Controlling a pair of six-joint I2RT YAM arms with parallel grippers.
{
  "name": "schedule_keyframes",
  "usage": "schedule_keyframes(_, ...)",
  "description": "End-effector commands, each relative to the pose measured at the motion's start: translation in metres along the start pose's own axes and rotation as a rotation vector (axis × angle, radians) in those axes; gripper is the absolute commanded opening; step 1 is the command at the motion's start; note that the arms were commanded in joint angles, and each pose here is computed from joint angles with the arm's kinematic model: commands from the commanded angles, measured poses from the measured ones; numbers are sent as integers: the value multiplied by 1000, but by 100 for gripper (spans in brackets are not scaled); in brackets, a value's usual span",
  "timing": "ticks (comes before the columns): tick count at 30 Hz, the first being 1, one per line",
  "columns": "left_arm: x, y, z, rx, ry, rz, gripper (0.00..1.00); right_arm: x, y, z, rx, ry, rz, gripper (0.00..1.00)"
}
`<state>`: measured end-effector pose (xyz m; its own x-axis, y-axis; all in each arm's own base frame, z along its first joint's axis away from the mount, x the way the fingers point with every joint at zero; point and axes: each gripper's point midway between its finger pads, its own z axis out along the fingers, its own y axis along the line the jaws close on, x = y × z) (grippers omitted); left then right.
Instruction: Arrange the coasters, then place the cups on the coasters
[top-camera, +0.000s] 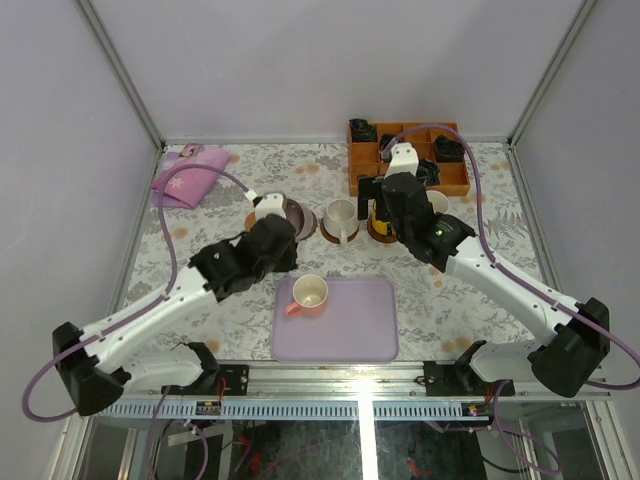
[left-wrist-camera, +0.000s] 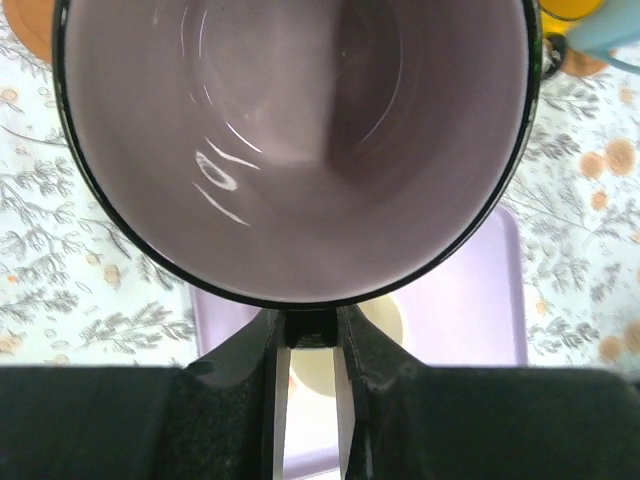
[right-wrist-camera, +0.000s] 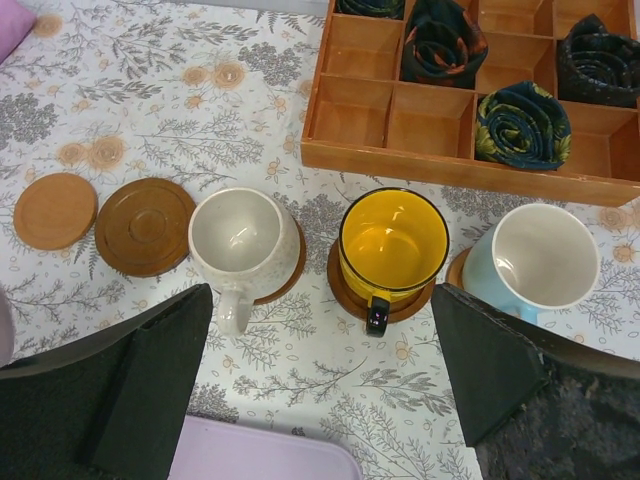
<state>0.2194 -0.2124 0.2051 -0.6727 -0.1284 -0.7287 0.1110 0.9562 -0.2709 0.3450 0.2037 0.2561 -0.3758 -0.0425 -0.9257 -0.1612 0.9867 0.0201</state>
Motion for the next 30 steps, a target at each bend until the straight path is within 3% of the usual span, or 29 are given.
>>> schedule_keyframes(1,-74,-17,21,158,-109,65,0,-38,-5,-11,-11,-96,58,98)
schedule_keyframes(13,-107,25,101,90,120,61,0,-35,-10,-4,13,-17,80,98)
schedule_keyframes(22,-84,53,126,-35,281,-2,0,-17,-4,7,3,63,106,98)
schedule_keyframes(30,-63,56,141,-75,334,-70,0,-5,-4,11,9,108,76,98)
